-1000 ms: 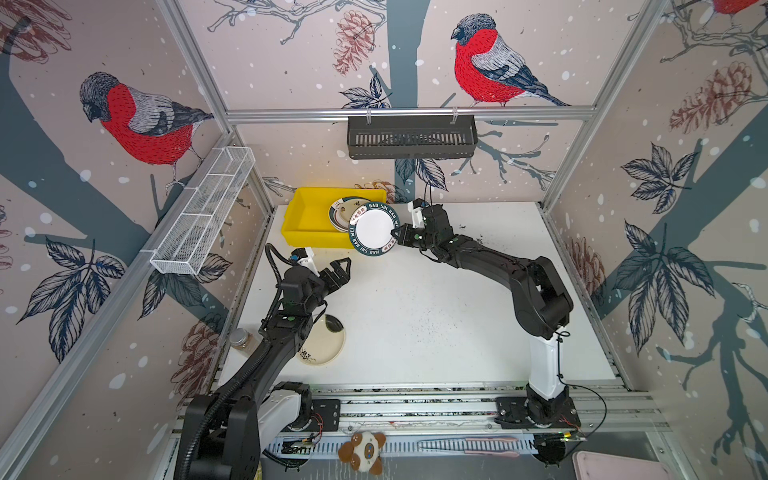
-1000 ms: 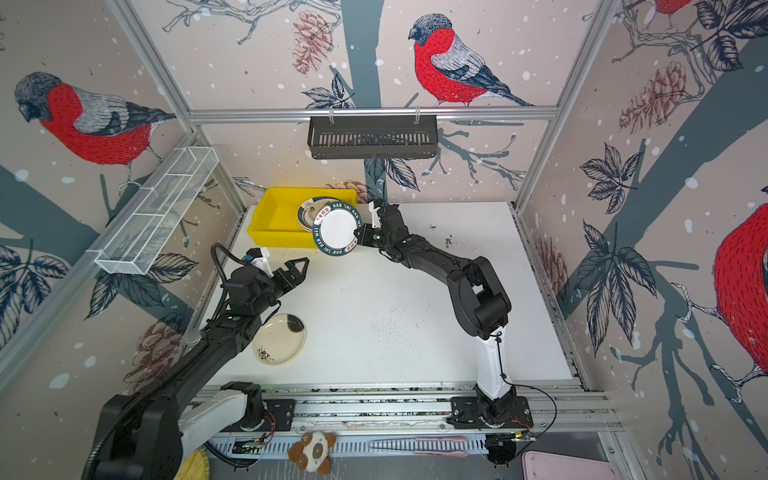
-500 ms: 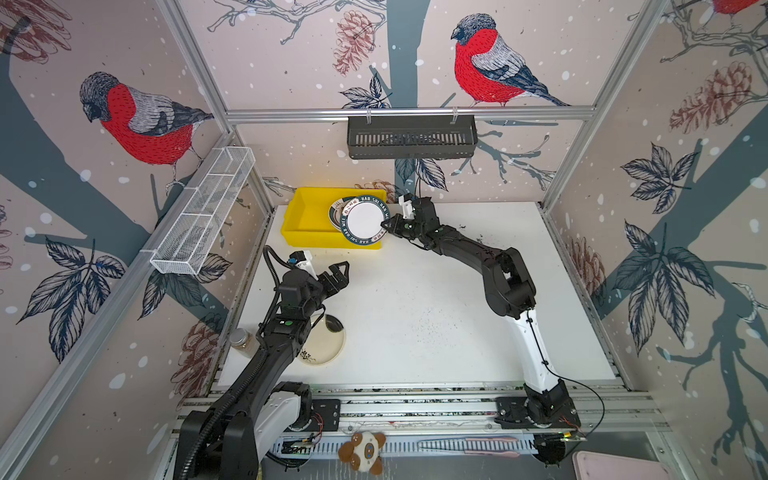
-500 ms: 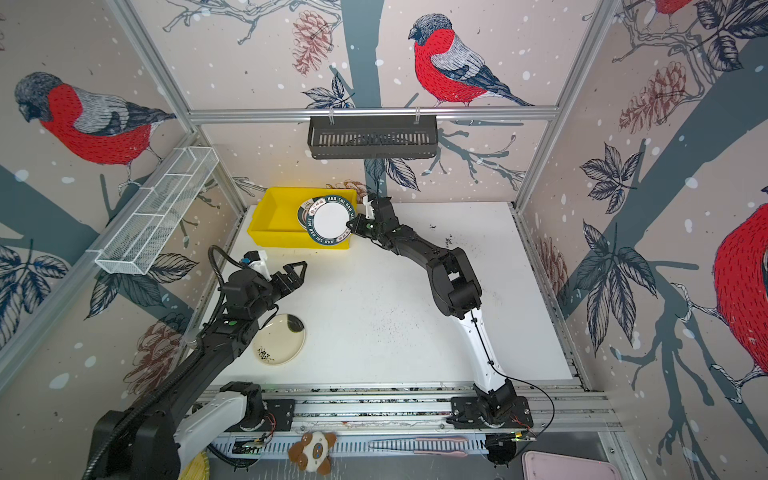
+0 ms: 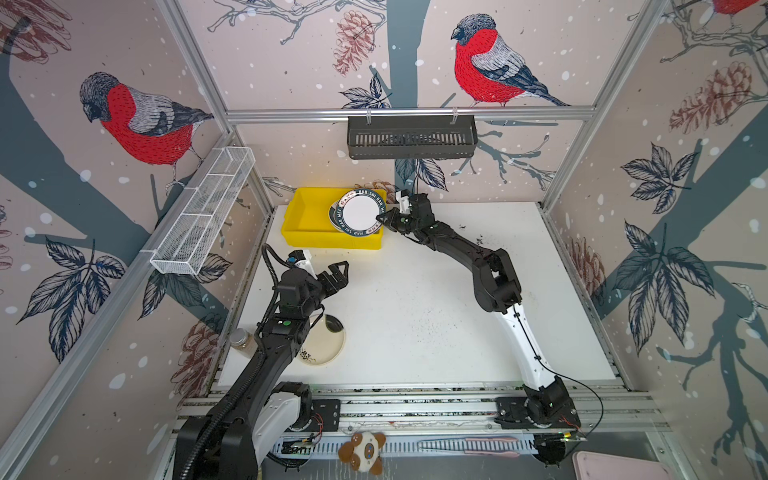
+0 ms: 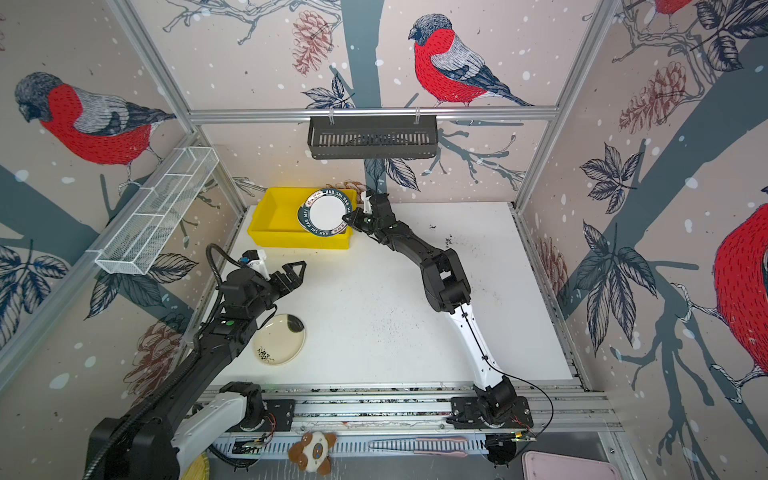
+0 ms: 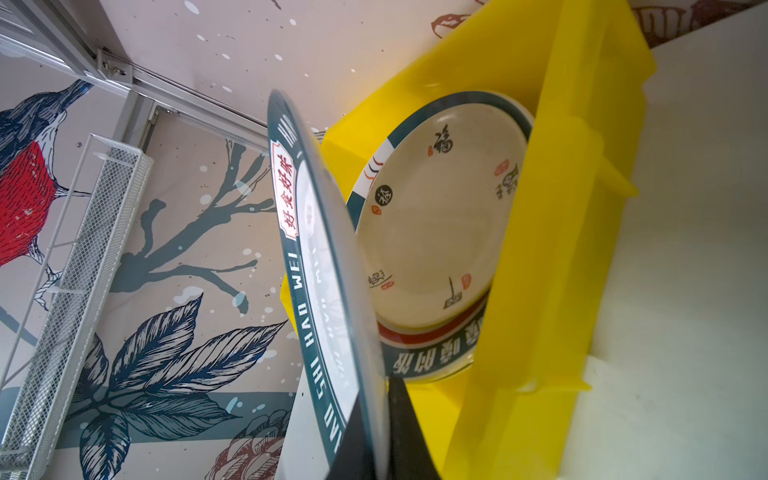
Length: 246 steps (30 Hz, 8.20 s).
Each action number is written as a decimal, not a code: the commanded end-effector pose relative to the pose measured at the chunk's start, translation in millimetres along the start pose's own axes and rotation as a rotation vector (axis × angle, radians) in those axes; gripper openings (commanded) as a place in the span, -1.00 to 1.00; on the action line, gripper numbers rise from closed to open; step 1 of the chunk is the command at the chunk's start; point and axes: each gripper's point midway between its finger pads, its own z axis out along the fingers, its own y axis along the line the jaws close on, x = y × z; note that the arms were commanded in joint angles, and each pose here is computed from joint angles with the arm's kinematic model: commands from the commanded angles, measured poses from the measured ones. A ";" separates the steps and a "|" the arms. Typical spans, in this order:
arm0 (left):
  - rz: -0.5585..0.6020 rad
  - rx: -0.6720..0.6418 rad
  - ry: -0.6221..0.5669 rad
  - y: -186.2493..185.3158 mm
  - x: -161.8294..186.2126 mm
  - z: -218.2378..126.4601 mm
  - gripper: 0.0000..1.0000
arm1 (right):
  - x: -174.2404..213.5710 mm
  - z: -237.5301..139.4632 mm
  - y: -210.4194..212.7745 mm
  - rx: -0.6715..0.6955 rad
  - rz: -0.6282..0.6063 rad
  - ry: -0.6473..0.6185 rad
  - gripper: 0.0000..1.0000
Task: Place the plates into the plastic bin on the countertop
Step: 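Lower the teal-rimmed plate into the yellow bin and open the right gripper, then withdraw the right gripper from the bin while the left moves to the small cream plate, then lower the left gripper onto the small cream plate's green-edged rim, then grasp the small cream plate's rim with the left gripper and tilt it up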
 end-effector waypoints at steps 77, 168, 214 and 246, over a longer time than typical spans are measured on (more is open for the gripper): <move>0.014 -0.566 0.356 92.2 57.0 -62.3 0.96 | 90.4 -242.1 45.8 0.268 -0.318 -0.023 0.99; -0.012 -0.578 0.343 95.8 94.0 -42.0 0.95 | 128.5 -271.0 2.5 0.326 -0.256 0.039 1.00; -0.333 -0.411 0.246 113.3 145.1 -28.9 -0.28 | 126.4 -275.2 -11.3 0.355 -0.226 0.052 0.92; -0.284 -0.450 0.209 121.2 136.1 -25.9 -1.00 | 122.3 -271.1 -15.0 0.348 -0.197 0.052 0.82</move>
